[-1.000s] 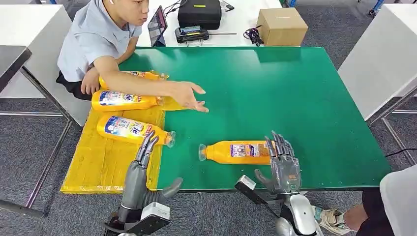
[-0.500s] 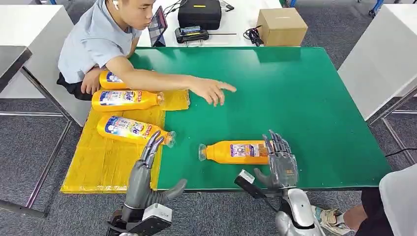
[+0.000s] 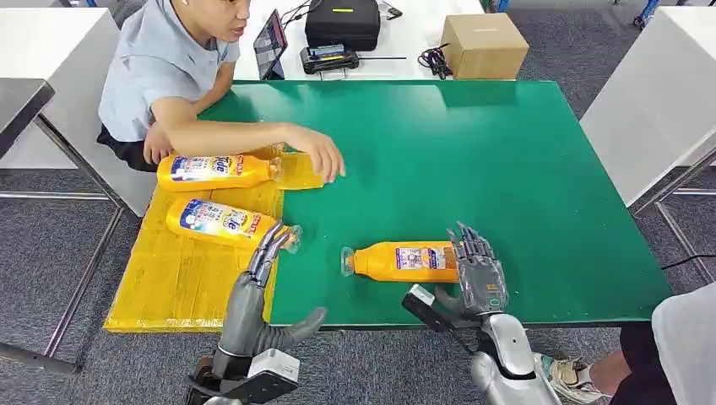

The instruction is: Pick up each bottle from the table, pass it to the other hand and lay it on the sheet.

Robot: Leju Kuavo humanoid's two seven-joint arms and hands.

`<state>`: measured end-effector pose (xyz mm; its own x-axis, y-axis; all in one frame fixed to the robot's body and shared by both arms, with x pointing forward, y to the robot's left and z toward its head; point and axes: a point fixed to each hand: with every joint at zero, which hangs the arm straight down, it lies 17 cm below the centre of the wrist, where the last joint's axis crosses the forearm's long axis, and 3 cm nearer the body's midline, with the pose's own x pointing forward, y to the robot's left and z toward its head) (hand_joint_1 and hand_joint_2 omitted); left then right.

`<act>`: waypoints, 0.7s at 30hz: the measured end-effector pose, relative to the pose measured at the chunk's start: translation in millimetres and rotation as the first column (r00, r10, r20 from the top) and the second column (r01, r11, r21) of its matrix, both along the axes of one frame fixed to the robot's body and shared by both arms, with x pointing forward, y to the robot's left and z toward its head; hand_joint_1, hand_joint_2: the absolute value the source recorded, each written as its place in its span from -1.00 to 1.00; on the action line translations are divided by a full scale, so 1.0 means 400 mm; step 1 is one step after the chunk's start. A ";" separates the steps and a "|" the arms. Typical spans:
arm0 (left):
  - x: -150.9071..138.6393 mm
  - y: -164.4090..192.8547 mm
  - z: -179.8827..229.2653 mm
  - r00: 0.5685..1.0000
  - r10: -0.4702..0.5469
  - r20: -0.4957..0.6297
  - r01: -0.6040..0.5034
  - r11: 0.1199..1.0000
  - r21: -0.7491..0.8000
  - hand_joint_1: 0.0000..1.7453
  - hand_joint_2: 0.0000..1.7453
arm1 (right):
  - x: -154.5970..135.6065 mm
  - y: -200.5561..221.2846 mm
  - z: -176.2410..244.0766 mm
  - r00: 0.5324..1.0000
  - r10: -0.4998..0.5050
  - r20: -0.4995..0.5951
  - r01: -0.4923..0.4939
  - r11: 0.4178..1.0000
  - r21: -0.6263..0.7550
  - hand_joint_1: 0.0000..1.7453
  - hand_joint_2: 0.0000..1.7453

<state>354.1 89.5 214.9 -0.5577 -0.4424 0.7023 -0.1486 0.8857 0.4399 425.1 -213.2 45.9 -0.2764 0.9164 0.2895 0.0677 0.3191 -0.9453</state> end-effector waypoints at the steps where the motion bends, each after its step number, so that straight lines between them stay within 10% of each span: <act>1: 0.000 0.000 0.000 1.000 0.000 0.000 0.000 1.000 0.000 -1.00 1.00 | 0.000 0.000 -0.002 1.000 0.000 -0.002 0.000 1.000 -0.001 -1.00 1.00; 21: 0.010 -0.005 0.002 1.000 -0.004 0.000 0.004 1.000 0.006 -1.00 1.00 | 0.027 0.022 -0.023 0.996 0.028 -0.084 -0.026 0.999 0.020 -1.00 1.00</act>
<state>358.1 87.4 215.9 -0.5597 -0.4447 0.6993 -0.1455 0.8835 0.4453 435.8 -204.5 36.7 -0.2749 0.9032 0.3296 -0.0208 0.3371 -0.9412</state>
